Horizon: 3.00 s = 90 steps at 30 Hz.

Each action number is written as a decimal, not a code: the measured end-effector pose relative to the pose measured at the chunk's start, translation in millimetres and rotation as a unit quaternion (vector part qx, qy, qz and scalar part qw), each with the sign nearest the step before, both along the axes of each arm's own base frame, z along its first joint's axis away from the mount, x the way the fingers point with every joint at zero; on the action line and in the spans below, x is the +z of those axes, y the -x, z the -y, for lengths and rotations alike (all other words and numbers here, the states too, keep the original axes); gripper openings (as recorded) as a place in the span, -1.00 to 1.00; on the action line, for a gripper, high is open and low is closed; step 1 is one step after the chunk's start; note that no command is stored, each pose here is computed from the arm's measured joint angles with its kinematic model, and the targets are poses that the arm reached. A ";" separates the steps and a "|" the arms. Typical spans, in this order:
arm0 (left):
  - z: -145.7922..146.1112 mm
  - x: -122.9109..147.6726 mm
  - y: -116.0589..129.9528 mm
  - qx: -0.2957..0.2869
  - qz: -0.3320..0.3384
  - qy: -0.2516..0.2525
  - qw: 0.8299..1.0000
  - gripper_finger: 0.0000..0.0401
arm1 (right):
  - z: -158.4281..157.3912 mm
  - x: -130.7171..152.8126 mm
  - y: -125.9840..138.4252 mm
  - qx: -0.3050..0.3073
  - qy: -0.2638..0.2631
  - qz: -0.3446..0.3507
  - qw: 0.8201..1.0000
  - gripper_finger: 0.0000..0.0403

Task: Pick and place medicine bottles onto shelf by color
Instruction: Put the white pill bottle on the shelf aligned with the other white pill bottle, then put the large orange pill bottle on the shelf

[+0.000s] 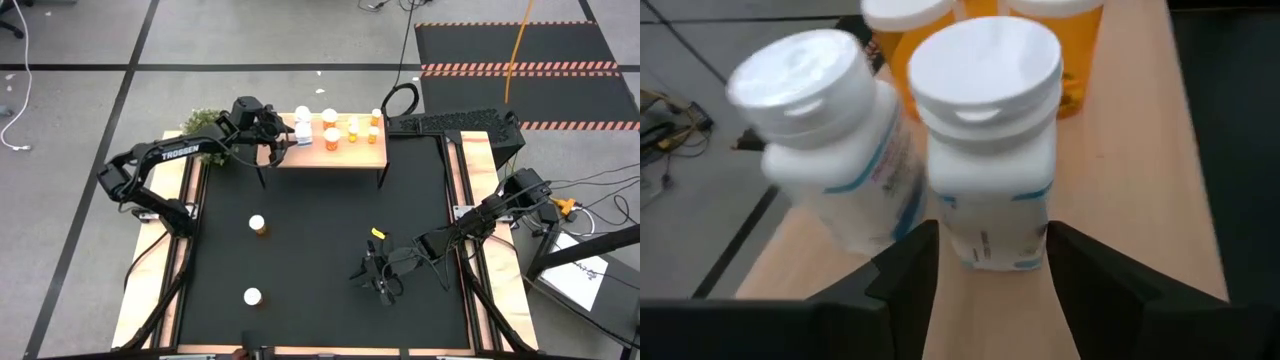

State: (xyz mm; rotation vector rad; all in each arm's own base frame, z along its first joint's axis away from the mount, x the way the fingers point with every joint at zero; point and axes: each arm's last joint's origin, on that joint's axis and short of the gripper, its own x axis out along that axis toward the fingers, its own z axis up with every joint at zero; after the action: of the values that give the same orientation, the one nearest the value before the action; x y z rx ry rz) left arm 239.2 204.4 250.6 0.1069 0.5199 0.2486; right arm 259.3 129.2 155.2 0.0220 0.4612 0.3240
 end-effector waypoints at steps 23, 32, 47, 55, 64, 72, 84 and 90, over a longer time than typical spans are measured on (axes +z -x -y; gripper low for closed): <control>128.9 60.8 41.1 -0.060 -0.058 0.050 0.995 -0.24 | 0.0 0.1 -0.1 -0.002 -0.003 -0.001 1.000 -0.51; 207.7 49.2 43.7 -0.059 -0.143 0.042 0.987 -0.16 | -0.1 0.1 -0.1 -0.001 -0.003 -0.001 1.000 -0.51; 246.9 -45.2 71.2 0.077 -0.194 0.024 0.978 0.43 | 4.9 1.2 -3.0 0.006 0.025 0.016 1.000 -0.51; 247.6 -58.4 74.4 0.092 -0.184 0.033 0.978 0.67 | 11.7 1.5 -6.3 -0.007 0.024 0.017 1.000 -0.51; 244.1 -81.1 76.6 0.083 -0.177 0.055 0.979 0.67 | 11.6 1.4 -6.3 -0.008 0.019 0.015 1.000 -0.51; 240.0 -90.1 74.8 0.052 -0.179 0.075 0.980 0.67 | 11.5 1.4 -6.2 -0.008 0.019 0.014 1.000 -0.51; 237.4 -91.5 70.8 0.028 -0.164 0.063 0.984 0.66 | 11.5 1.4 -6.2 -0.010 0.014 0.013 1.000 -0.51; 237.3 -91.7 71.1 0.024 -0.168 0.057 0.984 0.41 | 11.5 1.4 -6.2 -0.012 0.011 0.012 1.000 -0.51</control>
State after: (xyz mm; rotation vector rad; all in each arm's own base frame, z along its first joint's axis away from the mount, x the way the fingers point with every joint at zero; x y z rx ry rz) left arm 168.1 -33.0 158.9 0.0235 0.8715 0.2483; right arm 265.5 117.7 156.5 0.0019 0.4411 0.2962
